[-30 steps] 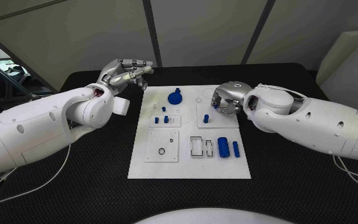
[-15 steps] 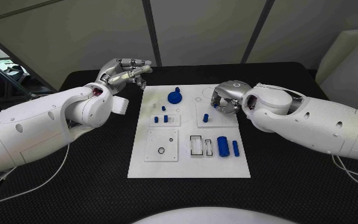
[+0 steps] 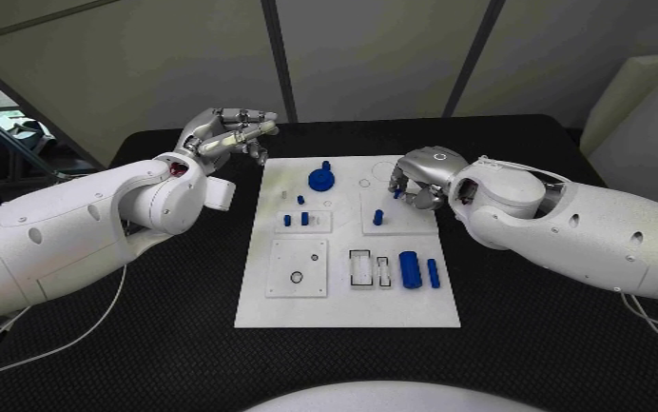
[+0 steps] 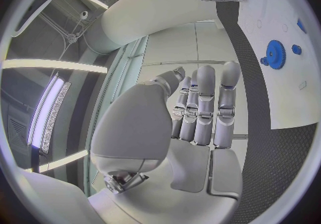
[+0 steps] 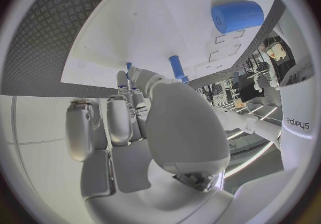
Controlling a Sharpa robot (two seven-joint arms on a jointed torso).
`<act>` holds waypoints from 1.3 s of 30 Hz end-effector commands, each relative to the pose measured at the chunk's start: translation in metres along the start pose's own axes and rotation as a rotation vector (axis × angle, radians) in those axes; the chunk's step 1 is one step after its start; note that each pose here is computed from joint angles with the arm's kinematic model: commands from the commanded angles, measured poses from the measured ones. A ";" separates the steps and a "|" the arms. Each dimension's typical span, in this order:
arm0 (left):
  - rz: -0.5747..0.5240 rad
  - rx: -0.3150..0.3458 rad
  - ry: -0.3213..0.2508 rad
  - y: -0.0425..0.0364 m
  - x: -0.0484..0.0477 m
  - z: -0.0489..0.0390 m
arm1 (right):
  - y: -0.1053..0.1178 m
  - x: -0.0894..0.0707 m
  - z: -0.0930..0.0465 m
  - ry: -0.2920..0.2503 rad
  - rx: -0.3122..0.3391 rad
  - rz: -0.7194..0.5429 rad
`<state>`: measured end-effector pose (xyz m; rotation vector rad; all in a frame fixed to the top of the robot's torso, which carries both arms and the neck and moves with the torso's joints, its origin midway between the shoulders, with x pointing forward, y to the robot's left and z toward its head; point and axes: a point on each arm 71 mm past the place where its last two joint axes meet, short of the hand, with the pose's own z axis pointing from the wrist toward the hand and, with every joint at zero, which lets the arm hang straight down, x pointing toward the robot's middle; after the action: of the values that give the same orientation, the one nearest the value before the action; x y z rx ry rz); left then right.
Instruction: Assemble the parts on the task board
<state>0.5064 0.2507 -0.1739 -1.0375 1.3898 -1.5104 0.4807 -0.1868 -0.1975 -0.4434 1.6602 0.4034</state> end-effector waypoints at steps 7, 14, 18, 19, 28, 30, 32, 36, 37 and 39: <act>-0.007 0.000 0.004 -0.0005 -0.0010 0.0006 | 0.008 -0.013 -0.013 -0.094 -0.021 0.015; -0.009 -0.002 0.008 0.0002 0.0003 0.0016 | 0.033 -0.024 -0.021 -0.134 -0.090 0.056; -0.013 -0.003 0.015 0.0007 0.0030 0.0029 | 0.055 -0.028 -0.019 -0.144 -0.146 0.084; -0.014 -0.003 0.018 0.0008 0.0039 0.0032 | 0.061 -0.029 -0.017 -0.146 -0.163 0.092; -0.023 -0.005 0.037 0.0022 0.0125 0.0075 | 0.114 -0.030 -0.002 -0.124 -0.295 0.134; -0.025 -0.006 0.041 0.0027 0.0148 0.0088 | 0.121 -0.028 0.001 -0.113 -0.311 0.137; -0.027 -0.008 0.047 0.0035 0.0177 0.0100 | 0.127 -0.024 0.003 -0.098 -0.327 0.141; -0.031 -0.011 0.059 0.0050 0.0235 0.0119 | 0.138 -0.013 0.006 -0.061 -0.353 0.141; -0.032 -0.012 0.061 0.0054 0.0250 0.0126 | 0.141 -0.011 0.007 -0.051 -0.359 0.140; -0.035 -0.012 0.068 0.0060 0.0285 0.0143 | 0.145 -0.005 0.008 -0.031 -0.369 0.139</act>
<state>0.5106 0.2211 -0.1791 -1.0327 1.4300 -1.5592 0.4158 -0.0592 -0.1902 -0.5591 1.5725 0.8099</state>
